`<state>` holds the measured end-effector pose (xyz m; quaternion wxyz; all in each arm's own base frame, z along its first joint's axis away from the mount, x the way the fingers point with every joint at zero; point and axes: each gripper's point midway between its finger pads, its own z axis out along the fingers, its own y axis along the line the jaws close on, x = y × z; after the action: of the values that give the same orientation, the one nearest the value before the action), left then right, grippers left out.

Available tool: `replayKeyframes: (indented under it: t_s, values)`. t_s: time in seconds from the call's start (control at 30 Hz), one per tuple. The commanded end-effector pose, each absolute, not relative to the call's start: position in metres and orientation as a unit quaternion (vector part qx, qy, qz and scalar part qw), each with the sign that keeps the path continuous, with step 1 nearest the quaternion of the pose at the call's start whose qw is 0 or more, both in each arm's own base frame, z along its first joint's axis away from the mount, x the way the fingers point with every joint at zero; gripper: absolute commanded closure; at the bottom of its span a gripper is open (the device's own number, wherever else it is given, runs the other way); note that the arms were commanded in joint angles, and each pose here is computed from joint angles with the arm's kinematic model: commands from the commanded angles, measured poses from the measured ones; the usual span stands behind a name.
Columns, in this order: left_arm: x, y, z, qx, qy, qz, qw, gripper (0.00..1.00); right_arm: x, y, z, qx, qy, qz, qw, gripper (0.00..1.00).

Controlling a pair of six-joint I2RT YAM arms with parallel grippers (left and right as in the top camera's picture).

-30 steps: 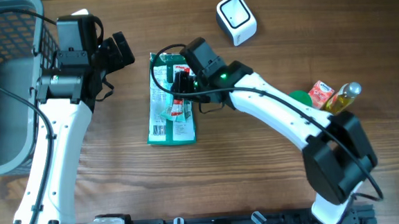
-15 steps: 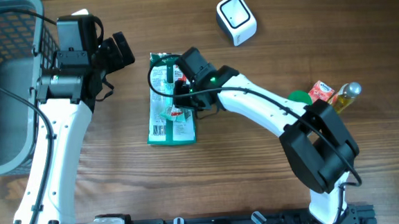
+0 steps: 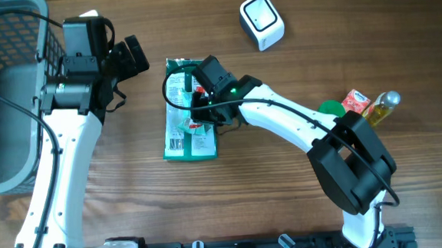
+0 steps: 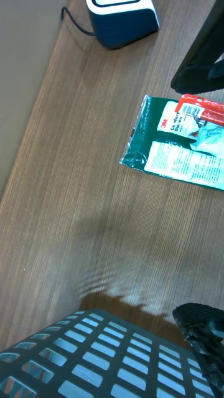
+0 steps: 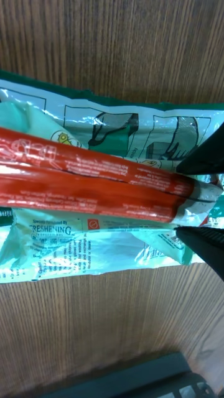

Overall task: Scan the item barcode
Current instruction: 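Lower the right gripper onto the red sausage stick and close it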

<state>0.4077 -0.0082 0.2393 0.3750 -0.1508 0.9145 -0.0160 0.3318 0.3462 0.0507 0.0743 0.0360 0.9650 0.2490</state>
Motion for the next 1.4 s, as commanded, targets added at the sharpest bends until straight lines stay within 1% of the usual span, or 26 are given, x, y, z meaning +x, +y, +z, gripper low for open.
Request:
replayKeyframes:
  t_s: [0.0,0.33,0.47,0.77,1.37]
  values:
    - [0.409,-0.005,0.246,-0.147,0.912,-0.010,0.384,0.00,0.324,0.346,0.035,0.040,0.968,0.241,0.054,0.73]
    - [0.409,-0.005,0.246,-0.147,0.912,-0.010,0.384,0.00,0.316,0.347,0.033,0.035,0.972,0.227,0.051,0.74]
    - [0.409,-0.005,0.246,-0.147,0.912,-0.010,0.384,0.00,0.316,0.344,0.031,0.036,0.973,0.222,0.051,0.79]
    - [0.409,-0.005,0.246,-0.147,0.912,-0.010,0.384,0.00,0.311,0.340,0.029,0.038,0.975,0.213,0.042,0.76]
    - [0.409,-0.005,0.246,-0.147,0.912,-0.010,0.384,0.00,0.310,0.336,0.027,0.040,0.978,0.202,0.041,0.78]
